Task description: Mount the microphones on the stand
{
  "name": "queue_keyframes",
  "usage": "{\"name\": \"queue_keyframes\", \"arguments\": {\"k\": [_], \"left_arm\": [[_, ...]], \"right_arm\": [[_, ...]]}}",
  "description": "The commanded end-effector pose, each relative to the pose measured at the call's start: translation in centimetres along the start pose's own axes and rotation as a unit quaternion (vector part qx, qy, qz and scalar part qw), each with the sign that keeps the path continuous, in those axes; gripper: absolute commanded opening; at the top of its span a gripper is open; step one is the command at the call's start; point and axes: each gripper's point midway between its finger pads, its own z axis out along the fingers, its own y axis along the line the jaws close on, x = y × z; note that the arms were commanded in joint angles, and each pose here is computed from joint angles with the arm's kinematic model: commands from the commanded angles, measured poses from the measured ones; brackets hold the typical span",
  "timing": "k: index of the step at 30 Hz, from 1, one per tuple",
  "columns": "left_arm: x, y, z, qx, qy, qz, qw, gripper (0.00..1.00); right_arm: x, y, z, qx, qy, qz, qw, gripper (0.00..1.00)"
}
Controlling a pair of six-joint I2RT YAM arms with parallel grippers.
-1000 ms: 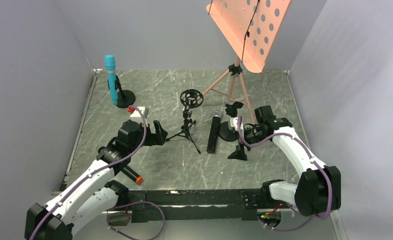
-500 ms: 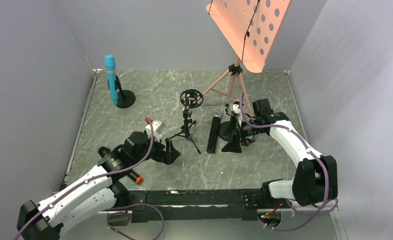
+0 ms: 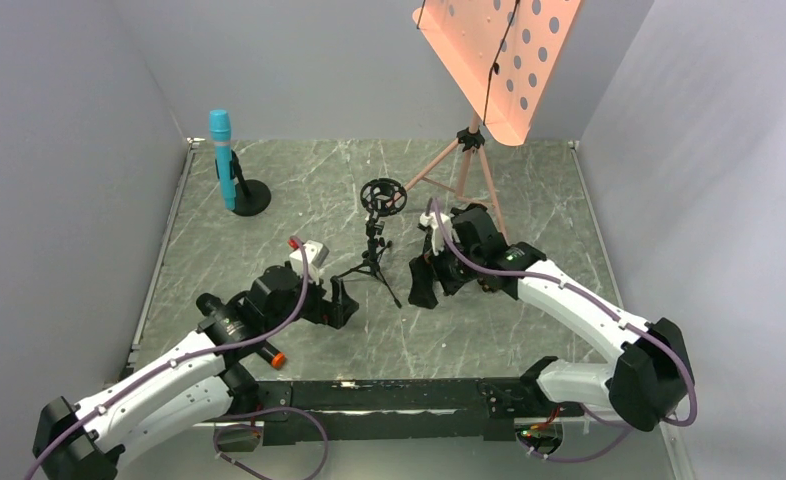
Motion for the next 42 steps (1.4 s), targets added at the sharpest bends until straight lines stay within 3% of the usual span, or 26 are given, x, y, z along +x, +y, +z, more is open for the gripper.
{"name": "queue_keyframes", "arguments": {"k": [1,4,11,21,24,29,34,36,39,42], "left_arm": [[-1.3,0.6,-1.2,-0.025,-0.025,0.003,0.999,0.99],[-1.2,1.2,-1.7,-0.034,-0.036,0.0,0.999,0.99],[-1.2,2.3,-2.7,-0.063,-0.046,-0.008,0.997,0.99],[1.0,7.0,-3.4,-0.199,-0.025,-0.071,0.977,0.99],[0.9,7.0,-3.4,-0.204,-0.026,-0.077,0.976,0.99],[0.5,7.0,-3.3,-0.2,-0.04,-0.079,0.976,0.99],[0.0,6.8,-3.1,-0.198,-0.049,-0.079,0.976,0.99],[-0.1,6.9,-3.3,-0.203,-0.047,-0.078,0.975,0.99],[0.1,7.3,-3.8,-0.214,-0.045,-0.08,0.973,0.99],[0.4,7.8,-4.2,-0.219,-0.054,-0.084,0.971,0.99]], "right_arm": [[-2.9,-3.1,0.1,0.116,-0.067,0.118,0.984,1.0],[-2.4,-4.2,1.3,0.136,-0.076,0.159,0.975,1.0],[-2.6,-5.4,3.7,0.149,-0.067,0.146,0.976,1.0],[-2.4,-5.3,3.3,0.158,-0.078,0.115,0.978,1.0],[-2.6,-3.4,2.8,0.112,-0.077,0.084,0.987,1.0],[-3.5,0.0,0.8,0.021,-0.054,-0.065,0.996,1.0],[-3.0,-1.0,1.7,0.038,-0.031,-0.038,0.998,1.0],[-3.2,0.6,1.7,-0.005,-0.022,-0.051,0.998,1.0],[-3.5,4.3,-0.1,-0.116,0.007,-0.132,0.984,1.0],[-4.5,5.0,-0.7,-0.133,0.008,-0.14,0.981,1.0]]}}
